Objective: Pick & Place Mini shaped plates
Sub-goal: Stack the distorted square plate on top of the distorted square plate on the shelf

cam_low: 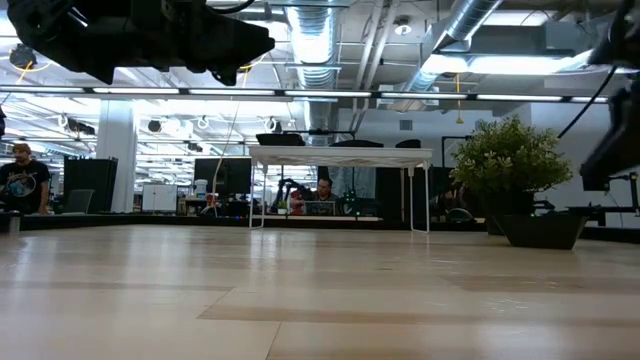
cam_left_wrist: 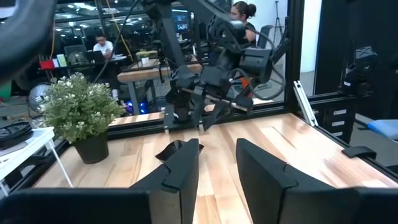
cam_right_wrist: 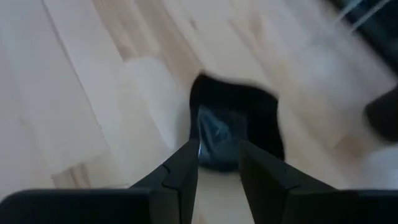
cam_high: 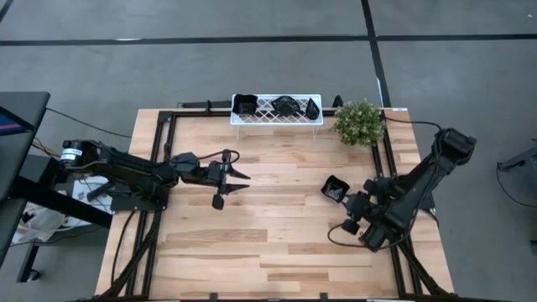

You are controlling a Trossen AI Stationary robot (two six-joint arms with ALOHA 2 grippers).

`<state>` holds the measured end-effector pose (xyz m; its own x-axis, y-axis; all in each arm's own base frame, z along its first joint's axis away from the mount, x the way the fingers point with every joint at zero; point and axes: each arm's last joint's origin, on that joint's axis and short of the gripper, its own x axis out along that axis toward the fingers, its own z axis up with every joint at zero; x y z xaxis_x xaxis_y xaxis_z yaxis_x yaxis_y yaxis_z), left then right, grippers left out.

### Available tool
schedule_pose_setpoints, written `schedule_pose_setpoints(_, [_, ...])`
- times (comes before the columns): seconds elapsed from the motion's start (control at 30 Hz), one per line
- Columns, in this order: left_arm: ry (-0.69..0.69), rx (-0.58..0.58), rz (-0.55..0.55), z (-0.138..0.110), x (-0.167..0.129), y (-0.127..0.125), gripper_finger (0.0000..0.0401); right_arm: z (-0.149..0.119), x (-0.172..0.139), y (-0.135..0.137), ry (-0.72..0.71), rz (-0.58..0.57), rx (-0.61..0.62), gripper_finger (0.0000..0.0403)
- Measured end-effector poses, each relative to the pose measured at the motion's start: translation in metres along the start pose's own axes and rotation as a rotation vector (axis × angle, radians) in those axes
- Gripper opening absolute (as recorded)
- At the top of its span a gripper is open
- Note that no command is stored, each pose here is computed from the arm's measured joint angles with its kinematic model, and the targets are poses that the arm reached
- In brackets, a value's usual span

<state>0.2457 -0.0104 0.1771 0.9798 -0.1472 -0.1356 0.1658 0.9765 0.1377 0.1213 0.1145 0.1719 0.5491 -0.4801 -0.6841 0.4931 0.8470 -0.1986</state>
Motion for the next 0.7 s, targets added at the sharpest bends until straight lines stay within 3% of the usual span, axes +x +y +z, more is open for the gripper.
schedule_pose_setpoints(0.2, [0.001, 0.002, 0.001, 0.0, 0.0, 0.0, 0.011, -0.019, 0.015, -0.023, 0.006, -0.042, 0.147, 0.0108])
schedule_pose_setpoints(0.43, [0.001, 0.003, 0.002, 0.0, 0.0, 0.0, 0.011, -0.011, 0.023, -0.048, -0.093, -0.194, 0.349, 0.0108])
schedule_pose_setpoints(0.53, [0.001, 0.003, 0.002, 0.0, 0.0, 0.0, 0.011, -0.008, 0.03, -0.054, -0.016, -0.263, 0.413, 0.0108])
schedule_pose_setpoints(0.7, [0.003, 0.003, 0.001, -0.001, 0.0, 0.0, 0.011, -0.003, 0.044, -0.055, 0.072, -0.331, 0.398, 0.0108])
